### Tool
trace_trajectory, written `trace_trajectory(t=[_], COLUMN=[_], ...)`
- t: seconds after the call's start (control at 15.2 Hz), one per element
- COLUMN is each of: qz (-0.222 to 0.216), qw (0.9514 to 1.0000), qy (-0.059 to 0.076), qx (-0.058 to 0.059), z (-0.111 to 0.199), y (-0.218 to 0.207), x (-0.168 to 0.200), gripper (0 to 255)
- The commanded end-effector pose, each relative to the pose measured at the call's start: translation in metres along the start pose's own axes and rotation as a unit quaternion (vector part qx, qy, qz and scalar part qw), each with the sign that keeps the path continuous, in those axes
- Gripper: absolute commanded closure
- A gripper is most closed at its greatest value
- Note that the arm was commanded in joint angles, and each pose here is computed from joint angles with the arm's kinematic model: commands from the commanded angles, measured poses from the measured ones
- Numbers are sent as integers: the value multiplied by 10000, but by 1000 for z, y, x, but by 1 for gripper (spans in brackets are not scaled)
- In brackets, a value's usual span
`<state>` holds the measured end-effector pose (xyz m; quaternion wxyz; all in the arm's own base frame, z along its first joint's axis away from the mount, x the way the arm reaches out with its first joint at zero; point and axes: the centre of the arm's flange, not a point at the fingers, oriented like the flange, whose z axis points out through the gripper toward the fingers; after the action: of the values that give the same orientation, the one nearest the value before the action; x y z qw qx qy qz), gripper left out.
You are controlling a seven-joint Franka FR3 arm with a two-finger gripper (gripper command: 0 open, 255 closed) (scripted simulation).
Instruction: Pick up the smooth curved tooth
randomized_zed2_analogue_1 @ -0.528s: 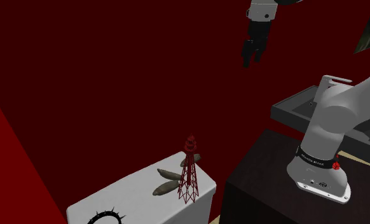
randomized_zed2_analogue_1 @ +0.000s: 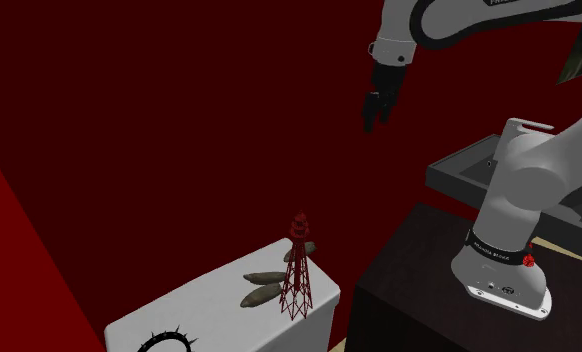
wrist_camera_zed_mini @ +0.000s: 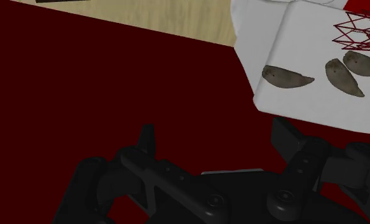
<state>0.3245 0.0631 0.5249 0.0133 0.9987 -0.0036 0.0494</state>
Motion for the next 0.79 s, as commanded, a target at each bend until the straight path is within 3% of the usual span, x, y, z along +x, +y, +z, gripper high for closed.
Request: trace_trajectory(t=[0.0, 0.73], qz=[-134, -867], qw=[9998, 9938], qy=[110, 618], qx=[54, 319], z=[15, 118], y=[-16, -105], x=[4, 22], gripper=[0, 0])
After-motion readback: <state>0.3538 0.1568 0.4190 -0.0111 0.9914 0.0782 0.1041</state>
